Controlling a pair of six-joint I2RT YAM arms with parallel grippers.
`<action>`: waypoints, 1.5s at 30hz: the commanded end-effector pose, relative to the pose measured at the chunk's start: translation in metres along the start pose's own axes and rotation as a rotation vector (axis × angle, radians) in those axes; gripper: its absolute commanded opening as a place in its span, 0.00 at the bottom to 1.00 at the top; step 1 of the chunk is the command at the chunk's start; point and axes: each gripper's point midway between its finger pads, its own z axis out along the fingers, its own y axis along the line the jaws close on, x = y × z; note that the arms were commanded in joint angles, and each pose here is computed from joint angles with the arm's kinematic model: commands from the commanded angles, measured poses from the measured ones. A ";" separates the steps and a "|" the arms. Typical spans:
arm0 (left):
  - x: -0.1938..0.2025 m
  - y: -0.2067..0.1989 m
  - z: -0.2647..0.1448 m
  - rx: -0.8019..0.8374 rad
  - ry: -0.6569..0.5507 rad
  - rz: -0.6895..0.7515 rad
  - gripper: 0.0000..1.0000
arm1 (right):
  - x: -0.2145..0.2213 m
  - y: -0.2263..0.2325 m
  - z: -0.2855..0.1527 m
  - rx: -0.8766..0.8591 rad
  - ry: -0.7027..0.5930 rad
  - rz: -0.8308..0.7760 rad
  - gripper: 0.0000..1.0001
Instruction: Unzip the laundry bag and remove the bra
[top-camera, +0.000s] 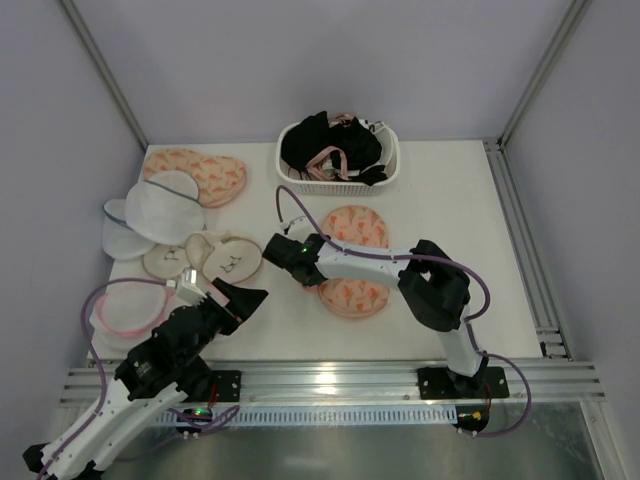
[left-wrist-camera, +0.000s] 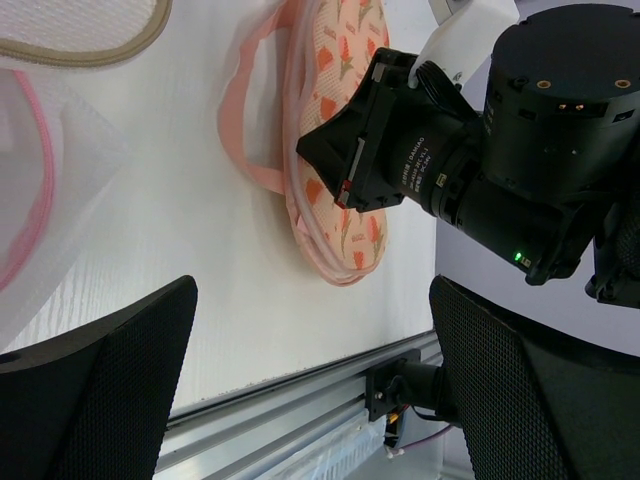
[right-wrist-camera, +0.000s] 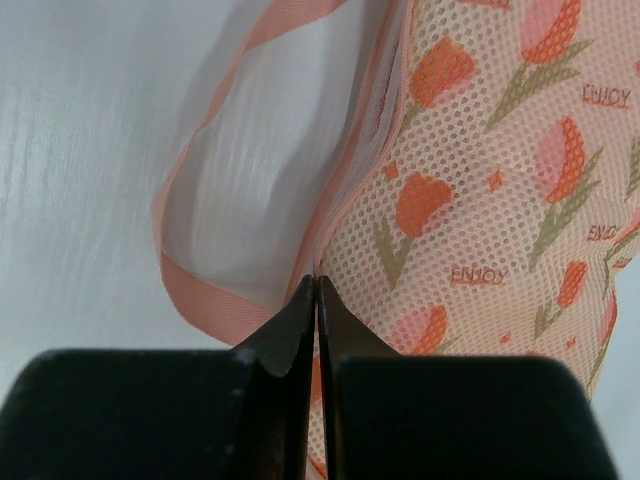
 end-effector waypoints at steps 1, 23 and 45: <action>-0.006 0.004 0.000 -0.010 -0.035 -0.016 1.00 | -0.009 -0.008 -0.011 0.024 -0.037 0.020 0.04; 0.001 -0.007 0.011 0.000 0.004 -0.010 1.00 | -0.017 -0.162 -0.101 0.334 -0.256 0.275 0.04; 0.011 -0.042 0.035 0.021 0.092 0.083 0.99 | 0.025 -0.317 -0.102 0.299 -0.365 0.663 0.61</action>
